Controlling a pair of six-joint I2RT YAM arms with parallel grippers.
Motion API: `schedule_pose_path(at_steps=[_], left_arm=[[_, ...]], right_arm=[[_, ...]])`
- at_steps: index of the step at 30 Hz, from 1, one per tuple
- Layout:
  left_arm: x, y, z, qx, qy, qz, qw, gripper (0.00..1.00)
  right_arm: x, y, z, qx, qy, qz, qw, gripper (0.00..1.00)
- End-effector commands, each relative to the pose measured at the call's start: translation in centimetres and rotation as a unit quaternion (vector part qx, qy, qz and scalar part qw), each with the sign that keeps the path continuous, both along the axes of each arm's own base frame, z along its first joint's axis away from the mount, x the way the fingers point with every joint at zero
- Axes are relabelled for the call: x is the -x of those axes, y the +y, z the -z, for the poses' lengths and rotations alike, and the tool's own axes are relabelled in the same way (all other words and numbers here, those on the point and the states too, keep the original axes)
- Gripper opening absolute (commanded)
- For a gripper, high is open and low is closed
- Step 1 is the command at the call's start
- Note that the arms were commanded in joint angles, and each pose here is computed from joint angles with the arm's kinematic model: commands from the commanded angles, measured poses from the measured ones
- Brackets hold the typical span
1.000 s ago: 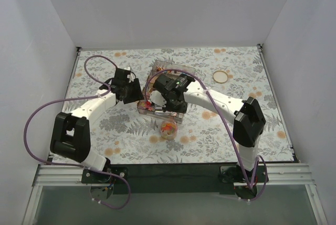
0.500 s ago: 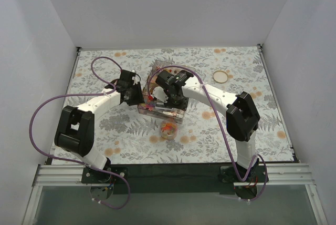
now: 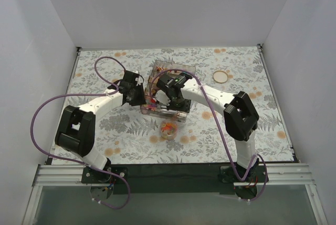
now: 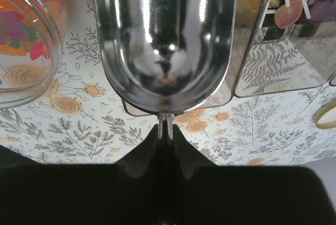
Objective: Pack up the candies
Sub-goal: Scoop the fake candies from the storage box.
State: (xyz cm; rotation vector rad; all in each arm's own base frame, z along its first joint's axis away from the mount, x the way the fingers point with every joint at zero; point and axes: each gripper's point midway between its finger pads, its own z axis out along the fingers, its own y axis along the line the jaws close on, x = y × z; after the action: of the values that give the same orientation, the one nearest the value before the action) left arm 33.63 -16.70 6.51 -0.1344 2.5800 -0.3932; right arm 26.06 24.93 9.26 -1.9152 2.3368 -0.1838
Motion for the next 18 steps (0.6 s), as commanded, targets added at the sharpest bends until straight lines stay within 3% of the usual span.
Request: schedule_pose_path(at_steps=[1, 9, 18], left_arm=[[-0.3, -1.4, -1.0, 0.014, -0.017, 0.021, 1.000, 0.24], [0.2, -2.4, -1.5, 0.024, -0.032, 0.041, 0.998, 0.23], [0.6, -3.8, -1.4, 0.052, -0.028, 0.059, 0.997, 0.22]], right_arm=[[-0.4, -0.2, 0.6, 0.014, 0.003, 0.012, 1.000, 0.01], [-0.9, -0.8, 2.2, 0.032, 0.014, 0.030, 0.999, 0.01], [-3.0, 5.0, 1.9, -0.059, 0.027, 0.043, 0.997, 0.01]])
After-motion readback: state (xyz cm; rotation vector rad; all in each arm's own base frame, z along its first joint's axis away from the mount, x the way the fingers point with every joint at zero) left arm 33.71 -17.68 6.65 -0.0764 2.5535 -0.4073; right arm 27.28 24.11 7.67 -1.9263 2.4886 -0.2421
